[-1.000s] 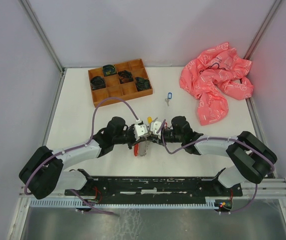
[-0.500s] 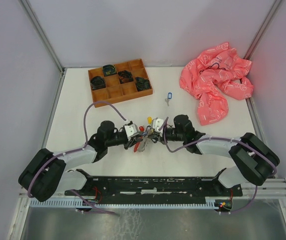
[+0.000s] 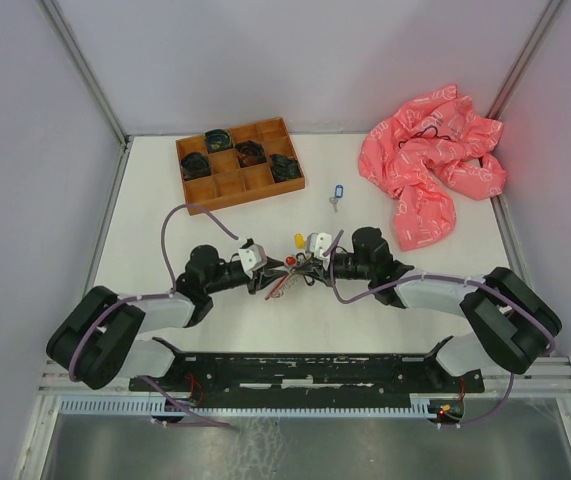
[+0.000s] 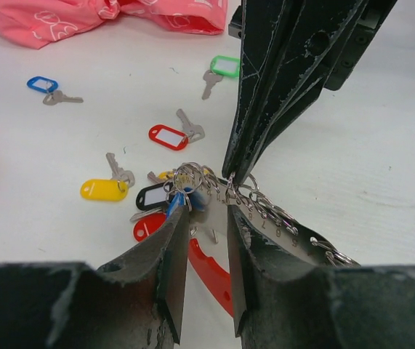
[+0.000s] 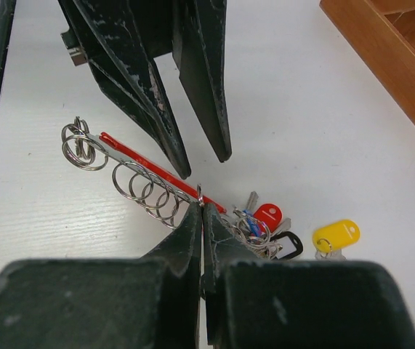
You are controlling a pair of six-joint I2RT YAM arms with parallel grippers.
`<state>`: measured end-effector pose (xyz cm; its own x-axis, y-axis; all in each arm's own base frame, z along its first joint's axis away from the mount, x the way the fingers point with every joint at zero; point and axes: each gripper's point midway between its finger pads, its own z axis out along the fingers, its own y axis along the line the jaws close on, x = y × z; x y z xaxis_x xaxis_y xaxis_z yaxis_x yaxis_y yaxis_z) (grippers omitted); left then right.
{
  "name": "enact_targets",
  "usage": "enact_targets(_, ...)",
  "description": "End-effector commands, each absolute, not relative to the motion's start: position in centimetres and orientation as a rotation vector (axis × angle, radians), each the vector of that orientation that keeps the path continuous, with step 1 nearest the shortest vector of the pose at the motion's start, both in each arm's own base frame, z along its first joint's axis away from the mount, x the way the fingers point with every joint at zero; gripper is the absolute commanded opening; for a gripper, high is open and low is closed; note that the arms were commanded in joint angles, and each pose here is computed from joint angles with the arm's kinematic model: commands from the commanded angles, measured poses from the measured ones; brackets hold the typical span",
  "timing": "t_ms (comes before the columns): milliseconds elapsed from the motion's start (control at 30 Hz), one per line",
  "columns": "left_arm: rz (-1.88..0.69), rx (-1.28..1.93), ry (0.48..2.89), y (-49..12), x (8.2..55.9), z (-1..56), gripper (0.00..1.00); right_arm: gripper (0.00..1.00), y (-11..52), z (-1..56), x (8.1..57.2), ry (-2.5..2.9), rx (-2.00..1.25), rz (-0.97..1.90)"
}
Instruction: Put the keys on the keyring
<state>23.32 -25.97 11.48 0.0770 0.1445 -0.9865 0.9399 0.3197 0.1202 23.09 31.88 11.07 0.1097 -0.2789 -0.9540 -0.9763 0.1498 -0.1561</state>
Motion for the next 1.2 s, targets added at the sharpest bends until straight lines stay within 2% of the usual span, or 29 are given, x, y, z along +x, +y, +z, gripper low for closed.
enact_targets(0,-0.874,1.08,1.3,-26.8,23.4,12.7,0.35,0.01,32.6,13.1,23.2,1.279,-1.304,0.869)
enact_targets(667,-0.985,1.097,1.326,-27.9,23.1,10.9,0.35,0.01,32.9,11.9,23.0,1.301,-1.267,0.912)
enact_targets(1167,-1.003,1.102,1.363,-28.3,23.6,10.0,0.17,0.01,33.1,12.1,22.6,1.289,-1.271,0.95)
